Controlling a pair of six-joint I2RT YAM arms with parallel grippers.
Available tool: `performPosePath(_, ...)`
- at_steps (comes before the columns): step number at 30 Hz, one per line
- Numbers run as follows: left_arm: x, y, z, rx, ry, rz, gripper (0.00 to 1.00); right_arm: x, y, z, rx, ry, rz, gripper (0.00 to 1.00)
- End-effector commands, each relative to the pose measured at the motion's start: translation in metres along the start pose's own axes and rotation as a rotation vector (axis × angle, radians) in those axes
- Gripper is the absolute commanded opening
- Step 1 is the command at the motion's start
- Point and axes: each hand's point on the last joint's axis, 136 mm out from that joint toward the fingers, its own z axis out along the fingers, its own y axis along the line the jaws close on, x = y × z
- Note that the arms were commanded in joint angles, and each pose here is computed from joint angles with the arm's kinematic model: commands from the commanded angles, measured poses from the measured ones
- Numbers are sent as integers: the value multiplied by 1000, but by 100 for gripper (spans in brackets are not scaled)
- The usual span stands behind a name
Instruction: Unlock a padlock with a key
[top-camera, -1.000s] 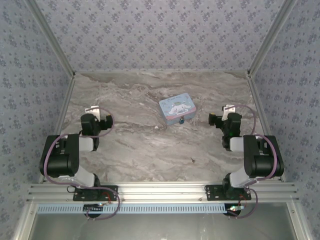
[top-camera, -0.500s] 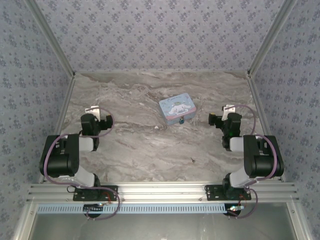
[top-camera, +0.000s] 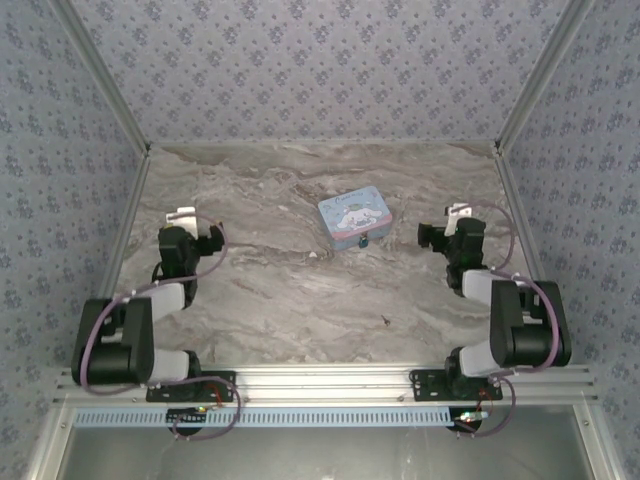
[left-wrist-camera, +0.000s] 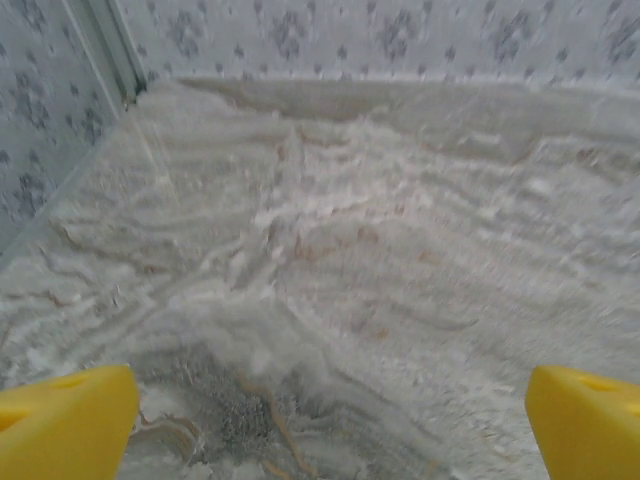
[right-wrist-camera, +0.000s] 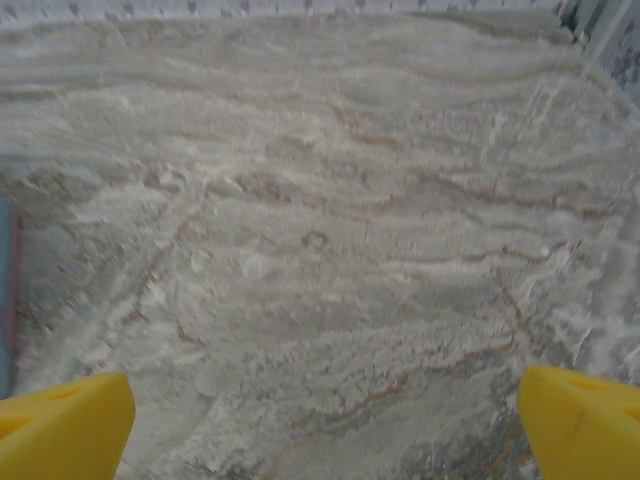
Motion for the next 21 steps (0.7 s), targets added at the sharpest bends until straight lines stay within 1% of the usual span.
performPosePath(1, -27, 0, -13, -12, 28, -81, 99, -13, 0, -17, -8, 26, 62, 100)
performPosePath(3, -42, -7, -20, 20, 66, -170, 99, -16, 3, -30, -15, 45, 111, 100)
performPosePath(6, -55, -26, -32, 126, 64, -319, 99, -17, 13, -52, -37, 92, 178, 100)
performPosePath(9, -53, -49, -45, 233, 100, -432, 99, -3, 27, -76, -67, 190, 226, 100)
performPosePath(12, -44, -79, -59, 330, 146, -500, 99, 14, 48, -101, -123, 289, 268, 98)
performPosePath(14, -36, -102, -69, 393, 178, -531, 99, 29, 58, -117, -138, 371, 290, 96)
performPosePath(16, -27, -125, -78, 445, 216, -546, 98, 47, 66, -133, -139, 461, 307, 93)
performPosePath(18, -21, -149, -86, 493, 243, -537, 98, 66, 72, -149, -140, 555, 319, 89)
performPosePath(21, -14, -176, -92, 547, 276, -519, 98, 87, 86, -165, -166, 658, 341, 86)
